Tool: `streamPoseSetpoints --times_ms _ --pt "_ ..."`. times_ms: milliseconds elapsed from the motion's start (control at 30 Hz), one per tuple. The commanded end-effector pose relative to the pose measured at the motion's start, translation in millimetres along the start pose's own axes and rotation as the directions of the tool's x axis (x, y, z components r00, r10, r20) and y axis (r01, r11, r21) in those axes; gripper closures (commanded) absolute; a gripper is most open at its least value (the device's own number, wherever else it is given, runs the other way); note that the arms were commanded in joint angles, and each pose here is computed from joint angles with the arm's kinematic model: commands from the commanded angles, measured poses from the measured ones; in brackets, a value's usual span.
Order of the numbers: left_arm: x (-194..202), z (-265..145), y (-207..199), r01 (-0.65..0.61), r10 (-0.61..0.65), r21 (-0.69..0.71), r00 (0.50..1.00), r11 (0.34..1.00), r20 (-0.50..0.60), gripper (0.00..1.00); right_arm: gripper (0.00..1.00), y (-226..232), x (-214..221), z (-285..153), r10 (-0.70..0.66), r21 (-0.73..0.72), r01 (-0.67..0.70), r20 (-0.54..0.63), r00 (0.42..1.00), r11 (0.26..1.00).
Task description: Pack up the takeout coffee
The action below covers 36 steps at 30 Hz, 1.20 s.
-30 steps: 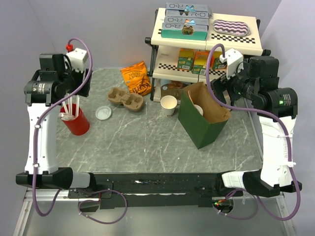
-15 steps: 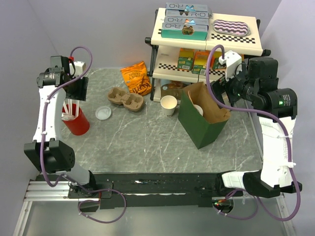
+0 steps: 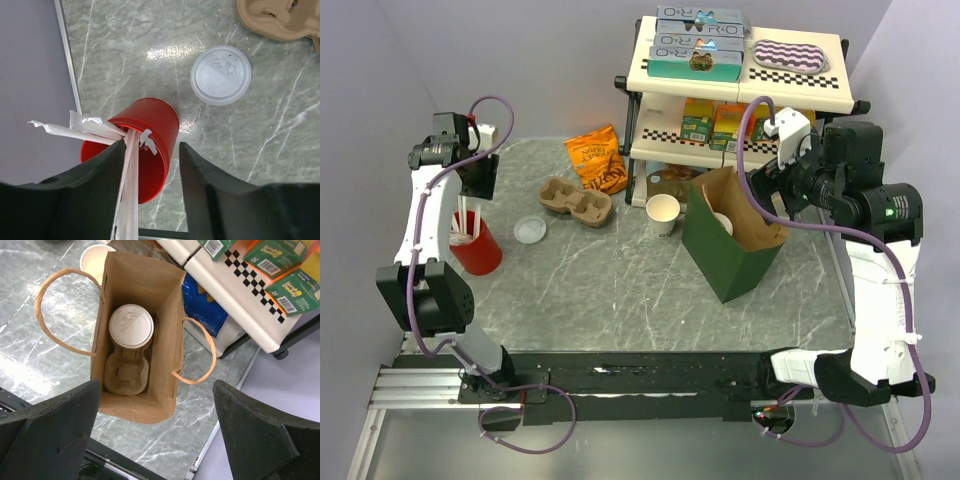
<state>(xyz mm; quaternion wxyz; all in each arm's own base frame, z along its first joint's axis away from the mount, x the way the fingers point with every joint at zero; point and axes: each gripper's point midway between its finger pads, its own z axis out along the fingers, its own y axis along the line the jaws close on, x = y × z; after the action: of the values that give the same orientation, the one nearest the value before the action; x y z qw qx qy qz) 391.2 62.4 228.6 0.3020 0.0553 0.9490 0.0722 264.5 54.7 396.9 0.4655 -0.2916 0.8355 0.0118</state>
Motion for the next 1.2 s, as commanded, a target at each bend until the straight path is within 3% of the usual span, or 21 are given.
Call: streamPoseSetpoints --times_ms 0,100,467,567,667,867,1167 --pt "-7.2 6.0 5.3 -0.002 0.003 -0.027 1.0 1.0 0.021 0.5 0.0 -3.0 -1.1 -5.1 0.007 0.023 -0.007 0.012 1.0 1.0" --pt "-7.6 9.1 6.0 -0.005 0.006 -0.03 1.0 1.0 0.019 0.58 0.0 -3.3 -1.7 -5.2 0.005 0.024 -0.005 0.014 1.0 1.0" --pt "-5.2 14.9 11.5 -0.024 0.024 -0.058 1.0 0.998 0.004 0.69 0.0 -5.5 -3.3 -0.7 0.006 0.024 -0.006 0.007 1.0 1.0" --pt "-2.3 16.3 11.3 -0.034 0.033 -0.057 0.999 0.998 -0.005 0.87 0.0 -5.4 -3.3 -0.8 0.007 0.025 -0.007 0.008 1.0 1.0" --pt "-0.9 12.7 10.9 -0.035 0.035 -0.056 0.999 0.998 -0.005 0.99 0.0 -5.1 -1.9 -0.5 0.004 0.024 -0.004 0.003 1.0 1.0" --pt "-11.3 -16.2 7.6 -0.03 0.031 -0.028 0.999 0.999 0.038 0.99 0.0 -5.2 0.1 0.7 0.006 0.025 -0.006 -0.002 1.0 1.0" --pt "-39.5 -108.7 15.3 -0.041 0.052 -0.057 0.979 0.998 0.197 0.99 0.0 -8.9 -3.3 3.4 0.003 0.033 -0.003 -0.004 1.0 0.999"
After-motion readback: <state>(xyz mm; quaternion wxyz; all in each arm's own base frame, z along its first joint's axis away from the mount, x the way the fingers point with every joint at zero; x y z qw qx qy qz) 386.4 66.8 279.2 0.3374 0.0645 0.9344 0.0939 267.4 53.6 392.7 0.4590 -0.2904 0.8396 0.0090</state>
